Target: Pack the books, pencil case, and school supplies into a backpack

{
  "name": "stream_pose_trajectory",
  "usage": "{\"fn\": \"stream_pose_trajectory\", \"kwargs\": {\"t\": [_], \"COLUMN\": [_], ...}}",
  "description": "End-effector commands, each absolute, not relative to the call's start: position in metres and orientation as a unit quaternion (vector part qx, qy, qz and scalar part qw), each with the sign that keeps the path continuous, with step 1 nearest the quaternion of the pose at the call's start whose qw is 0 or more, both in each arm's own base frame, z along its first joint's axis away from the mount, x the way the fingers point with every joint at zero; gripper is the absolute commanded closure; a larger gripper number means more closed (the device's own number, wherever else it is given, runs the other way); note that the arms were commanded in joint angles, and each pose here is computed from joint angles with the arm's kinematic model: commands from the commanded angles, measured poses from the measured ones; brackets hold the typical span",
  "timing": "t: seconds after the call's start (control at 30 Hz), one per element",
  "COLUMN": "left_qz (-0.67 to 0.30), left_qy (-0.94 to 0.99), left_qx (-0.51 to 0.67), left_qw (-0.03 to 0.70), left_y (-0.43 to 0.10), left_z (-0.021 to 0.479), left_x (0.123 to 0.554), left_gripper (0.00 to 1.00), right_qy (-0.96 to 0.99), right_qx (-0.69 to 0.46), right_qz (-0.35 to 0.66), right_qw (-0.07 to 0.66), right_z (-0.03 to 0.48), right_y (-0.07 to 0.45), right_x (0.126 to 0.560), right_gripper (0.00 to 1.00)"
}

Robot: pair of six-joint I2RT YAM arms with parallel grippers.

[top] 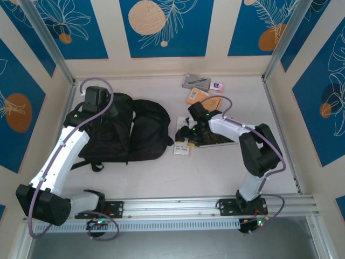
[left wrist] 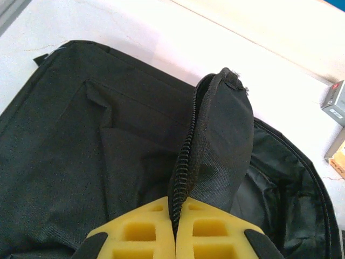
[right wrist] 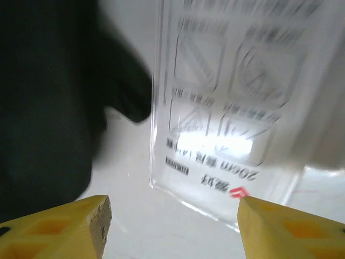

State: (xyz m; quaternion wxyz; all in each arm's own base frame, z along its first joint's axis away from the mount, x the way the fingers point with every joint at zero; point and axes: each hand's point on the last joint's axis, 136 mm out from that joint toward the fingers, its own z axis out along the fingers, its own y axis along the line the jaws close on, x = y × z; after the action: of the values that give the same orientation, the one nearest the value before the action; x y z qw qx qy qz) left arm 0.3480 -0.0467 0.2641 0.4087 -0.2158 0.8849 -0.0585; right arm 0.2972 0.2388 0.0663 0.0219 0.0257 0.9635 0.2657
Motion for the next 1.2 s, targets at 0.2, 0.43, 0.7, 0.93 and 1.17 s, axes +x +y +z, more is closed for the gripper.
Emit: {"fn": "stream_pose_trajectory", "kwargs": {"t": [0.2,0.43,0.7,0.93,1.17], "left_qz": [-0.117,-0.183,-0.202,-0.214,-0.216], "left_qy": [0.882,0.897,0.900,0.903,0.904], "left_qx": [-0.193,-0.173,-0.161,-0.153,-0.150], "left_qw": [0.415,0.364,0.351,0.340,0.337], "left_y": [-0.063,-0.093,-0.103,-0.109,-0.110], "left_z": [0.266,0.237,0.226,0.222,0.219], "left_x": [0.347,0.351,0.351,0.351,0.351], "left_gripper": [1.00,1.00,1.00,1.00,1.00], "right_qy": [0.963,0.984,0.991,0.963,0.945], "right_qx": [0.086,0.090,0.085,0.038,0.045], "right_qz": [0.254,0.145,0.049,0.265,0.323], "right_qw": [0.037,0.058,0.095,0.028,0.006], "right_z": [0.052,0.026,0.014,0.018,0.017], "right_y": [0.223,0.199,0.166,0.237,0.247], "right_x": [0.332,0.340,0.356,0.351,0.351], "right_gripper": [0.33,0.33,0.31,0.35,0.38]}}
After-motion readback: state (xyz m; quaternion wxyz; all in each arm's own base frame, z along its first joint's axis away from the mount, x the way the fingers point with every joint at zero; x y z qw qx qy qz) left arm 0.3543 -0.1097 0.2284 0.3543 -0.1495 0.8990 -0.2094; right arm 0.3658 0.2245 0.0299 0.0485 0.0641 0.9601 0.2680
